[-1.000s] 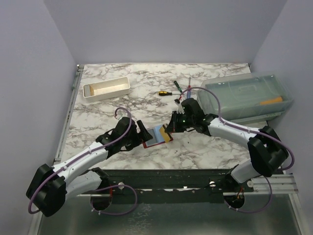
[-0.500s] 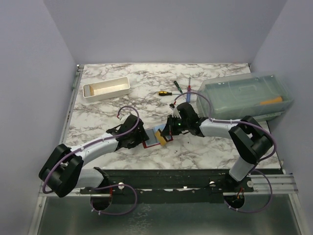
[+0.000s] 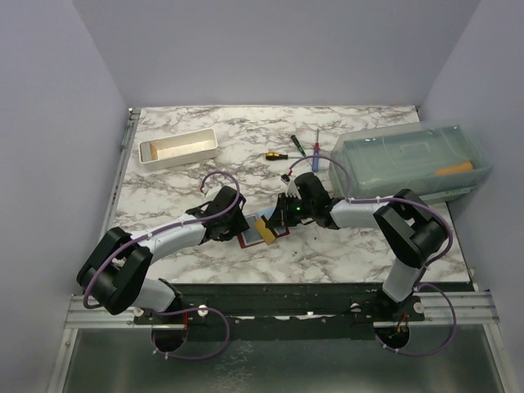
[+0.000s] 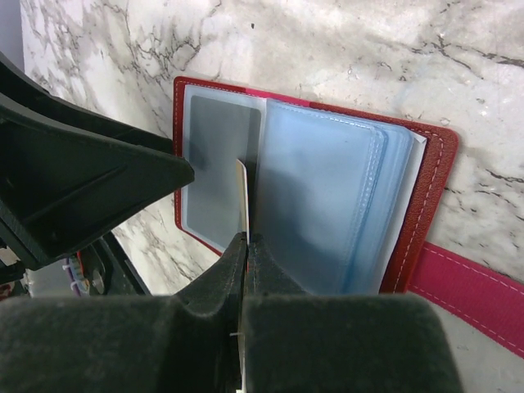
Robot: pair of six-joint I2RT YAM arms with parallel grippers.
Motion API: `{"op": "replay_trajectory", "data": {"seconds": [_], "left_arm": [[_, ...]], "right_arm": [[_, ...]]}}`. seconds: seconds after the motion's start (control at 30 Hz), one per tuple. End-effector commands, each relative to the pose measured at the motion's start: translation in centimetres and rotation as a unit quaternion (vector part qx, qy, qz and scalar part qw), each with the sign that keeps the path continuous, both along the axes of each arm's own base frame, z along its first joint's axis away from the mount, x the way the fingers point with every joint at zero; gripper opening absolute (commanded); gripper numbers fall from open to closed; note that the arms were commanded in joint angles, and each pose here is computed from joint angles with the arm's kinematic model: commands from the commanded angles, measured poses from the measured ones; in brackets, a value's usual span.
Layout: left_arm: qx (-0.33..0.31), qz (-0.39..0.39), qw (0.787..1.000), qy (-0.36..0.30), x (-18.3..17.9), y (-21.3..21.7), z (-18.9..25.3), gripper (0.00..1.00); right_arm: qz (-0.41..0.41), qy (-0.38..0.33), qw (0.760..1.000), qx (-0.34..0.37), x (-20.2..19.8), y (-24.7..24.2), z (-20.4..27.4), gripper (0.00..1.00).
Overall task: Put the credit cards into the card holder
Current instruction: Insert the credit card into the card holder.
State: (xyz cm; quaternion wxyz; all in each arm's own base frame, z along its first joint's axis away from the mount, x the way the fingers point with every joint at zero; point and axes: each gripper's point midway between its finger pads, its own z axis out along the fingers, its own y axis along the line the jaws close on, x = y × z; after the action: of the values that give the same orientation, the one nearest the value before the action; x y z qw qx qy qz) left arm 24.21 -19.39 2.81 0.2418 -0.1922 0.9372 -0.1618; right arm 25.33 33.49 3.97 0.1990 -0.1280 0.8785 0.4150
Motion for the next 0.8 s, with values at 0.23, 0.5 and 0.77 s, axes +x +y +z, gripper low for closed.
{"op": "replay_trajectory", "data": {"seconds": [0.23, 0.5, 0.77], "left_arm": [[0.058, 0.004, 0.997, 0.049, -2.1, 2.5, -3.1, 0.5], [0.067, 0.009, 0.996, 0.055, -2.3, 2.9, -3.8, 0.51], [0.067, 0.011, 0.996, 0.062, -2.7, 3.0, -4.1, 0.5]], "right_arm": [[-0.025, -0.002, 0.999, -0.024, 0.3, -1.1, -0.9, 0.0], [-0.027, 0.017, 0.999, -0.023, -1.1, -1.8, -0.9, 0.0], [-0.027, 0.012, 0.999, -0.032, -0.8, -1.9, -1.8, 0.0]]}}
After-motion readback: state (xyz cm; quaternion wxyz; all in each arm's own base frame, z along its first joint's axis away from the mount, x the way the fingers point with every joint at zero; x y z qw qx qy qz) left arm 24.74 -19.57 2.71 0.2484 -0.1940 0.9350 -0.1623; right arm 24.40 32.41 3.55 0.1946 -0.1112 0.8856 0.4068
